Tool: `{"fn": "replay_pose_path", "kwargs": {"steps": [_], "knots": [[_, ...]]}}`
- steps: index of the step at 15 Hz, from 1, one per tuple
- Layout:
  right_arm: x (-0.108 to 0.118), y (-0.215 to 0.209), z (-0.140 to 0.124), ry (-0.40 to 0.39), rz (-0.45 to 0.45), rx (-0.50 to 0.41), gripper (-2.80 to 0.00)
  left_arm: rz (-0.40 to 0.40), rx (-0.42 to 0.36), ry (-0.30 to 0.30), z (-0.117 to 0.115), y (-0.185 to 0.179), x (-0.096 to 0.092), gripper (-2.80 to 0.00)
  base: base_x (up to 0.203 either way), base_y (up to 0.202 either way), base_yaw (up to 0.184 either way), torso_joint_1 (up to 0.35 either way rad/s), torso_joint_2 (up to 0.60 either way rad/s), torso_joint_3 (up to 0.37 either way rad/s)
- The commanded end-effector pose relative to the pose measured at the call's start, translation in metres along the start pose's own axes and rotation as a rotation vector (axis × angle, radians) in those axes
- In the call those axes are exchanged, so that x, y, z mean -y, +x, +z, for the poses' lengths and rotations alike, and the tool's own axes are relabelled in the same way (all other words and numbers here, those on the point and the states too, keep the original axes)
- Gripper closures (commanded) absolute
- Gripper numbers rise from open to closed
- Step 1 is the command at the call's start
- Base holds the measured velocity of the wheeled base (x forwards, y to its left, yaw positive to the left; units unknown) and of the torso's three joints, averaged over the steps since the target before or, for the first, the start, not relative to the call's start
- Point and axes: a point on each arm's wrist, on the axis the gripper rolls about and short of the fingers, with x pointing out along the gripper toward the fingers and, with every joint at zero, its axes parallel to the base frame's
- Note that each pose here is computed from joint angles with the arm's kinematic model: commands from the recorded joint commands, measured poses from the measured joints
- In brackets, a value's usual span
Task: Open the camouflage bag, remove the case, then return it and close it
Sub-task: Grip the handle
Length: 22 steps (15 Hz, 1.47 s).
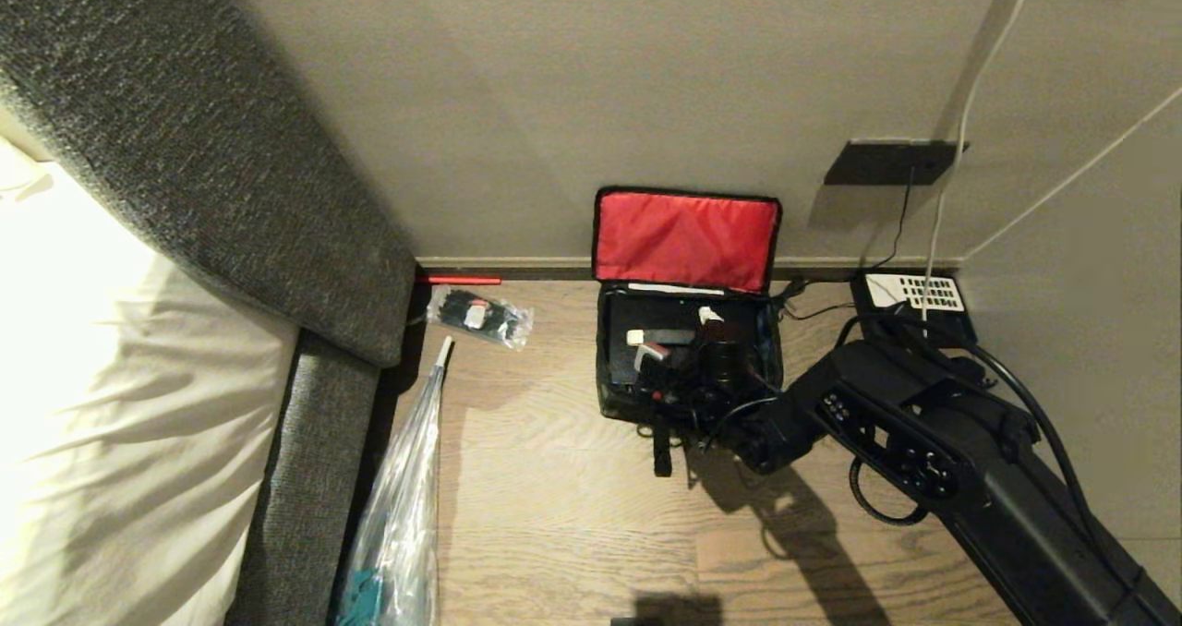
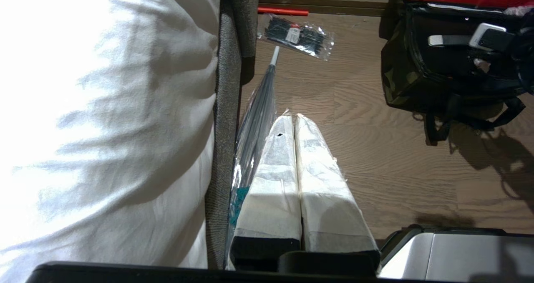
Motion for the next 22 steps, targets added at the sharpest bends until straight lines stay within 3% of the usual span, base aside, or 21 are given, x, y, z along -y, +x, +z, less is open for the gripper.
{"fn": "replay_pose_path", "kwargs": {"steps": [1, 9, 12, 16, 22], "knots": [[0.002, 0.009, -0.001, -0.053, -0.042, 0.021, -2.8, 0.0, 0.0, 0.0, 0.0, 0.0, 0.0, 0.0, 0.0, 0.0, 0.0, 0.0, 0.0, 0.0], [-0.007, 0.02, 0.001, -0.124, -0.124, 0.037, -2.8, 0.0, 0.0, 0.0, 0.0, 0.0, 0.0, 0.0, 0.0, 0.0, 0.0, 0.0, 0.0, 0.0], [-0.009, 0.025, 0.001, -0.116, -0.145, 0.036, -2.8, 0.0, 0.0, 0.0, 0.0, 0.0, 0.0, 0.0, 0.0, 0.0, 0.0, 0.0, 0.0, 0.0], [0.006, 0.033, 0.002, -0.098, -0.203, 0.032, -2.8, 0.0, 0.0, 0.0, 0.0, 0.0, 0.0, 0.0, 0.0, 0.0, 0.0, 0.0, 0.0, 0.0], [-0.002, 0.038, -0.007, -0.093, -0.201, 0.016, -2.8, 0.0, 0.0, 0.0, 0.0, 0.0, 0.0, 0.0, 0.0, 0.0, 0.0, 0.0, 0.0, 0.0]]}}
